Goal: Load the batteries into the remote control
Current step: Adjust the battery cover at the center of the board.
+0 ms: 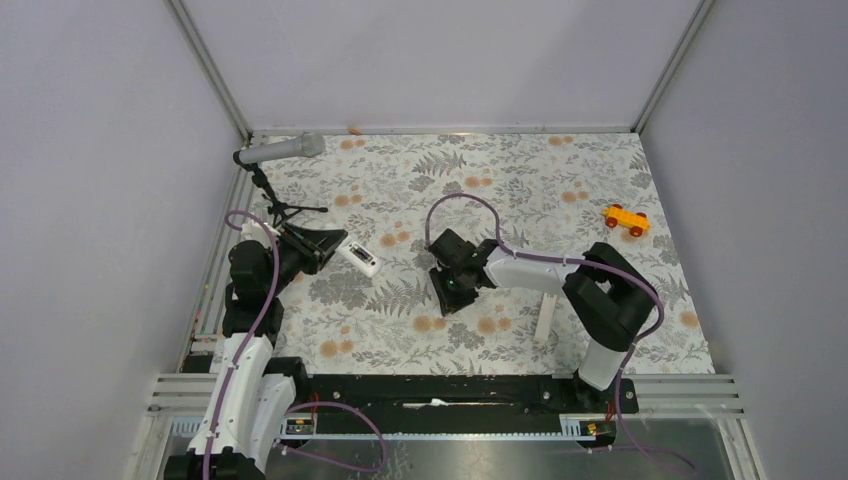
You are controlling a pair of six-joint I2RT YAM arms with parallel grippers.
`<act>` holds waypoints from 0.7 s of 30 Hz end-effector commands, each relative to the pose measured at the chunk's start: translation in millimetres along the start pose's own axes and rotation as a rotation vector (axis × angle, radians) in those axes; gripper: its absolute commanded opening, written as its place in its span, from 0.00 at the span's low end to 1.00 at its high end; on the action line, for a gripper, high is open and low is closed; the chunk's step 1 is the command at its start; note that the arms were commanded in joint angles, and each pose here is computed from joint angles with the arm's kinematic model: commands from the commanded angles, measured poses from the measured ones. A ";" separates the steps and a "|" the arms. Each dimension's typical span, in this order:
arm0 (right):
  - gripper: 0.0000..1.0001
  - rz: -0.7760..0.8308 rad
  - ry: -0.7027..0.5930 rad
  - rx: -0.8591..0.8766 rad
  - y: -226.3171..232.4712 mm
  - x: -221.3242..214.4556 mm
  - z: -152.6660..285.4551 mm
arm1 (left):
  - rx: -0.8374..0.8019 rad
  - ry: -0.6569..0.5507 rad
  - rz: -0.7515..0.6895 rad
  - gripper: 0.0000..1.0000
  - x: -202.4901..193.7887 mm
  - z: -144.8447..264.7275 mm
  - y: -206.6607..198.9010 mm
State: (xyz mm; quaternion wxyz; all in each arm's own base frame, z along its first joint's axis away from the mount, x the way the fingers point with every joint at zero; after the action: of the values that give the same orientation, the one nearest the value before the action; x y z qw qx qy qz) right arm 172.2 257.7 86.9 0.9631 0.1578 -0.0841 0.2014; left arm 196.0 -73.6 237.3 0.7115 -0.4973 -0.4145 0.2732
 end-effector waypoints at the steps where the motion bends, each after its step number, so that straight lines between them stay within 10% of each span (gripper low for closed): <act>1: 0.33 -0.001 -0.165 -0.041 7.5 38.8 -11.3 | -0.047 -0.049 -0.058 0.00 11.2 1.8 -19.4; 10: 0.70 0.306 -0.171 0.313 40.0 47.4 44.9 | -0.032 -0.050 -0.068 0.00 12.9 1.8 -19.7; 21: 0.89 0.276 -0.110 -0.306 -7.5 85.6 1.8 | 0.193 -0.137 -0.098 0.00 24.0 8.5 -7.0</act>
State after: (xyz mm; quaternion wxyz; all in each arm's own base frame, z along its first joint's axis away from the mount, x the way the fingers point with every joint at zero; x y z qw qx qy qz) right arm 239.7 297.5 126.7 0.9214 0.1281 -0.1970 0.3096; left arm 198.8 -60.7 240.1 0.7373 -0.4222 -0.4270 0.3095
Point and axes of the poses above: each gripper's point midway between its finger pads, its own z axis back along the fingers, its own y axis along the line the jaws close on, x = y × z, the point moved 8 cm from there along z, back along the fingers, and after that the axes turned 2 degrees about -z, right-handed, at the moved point
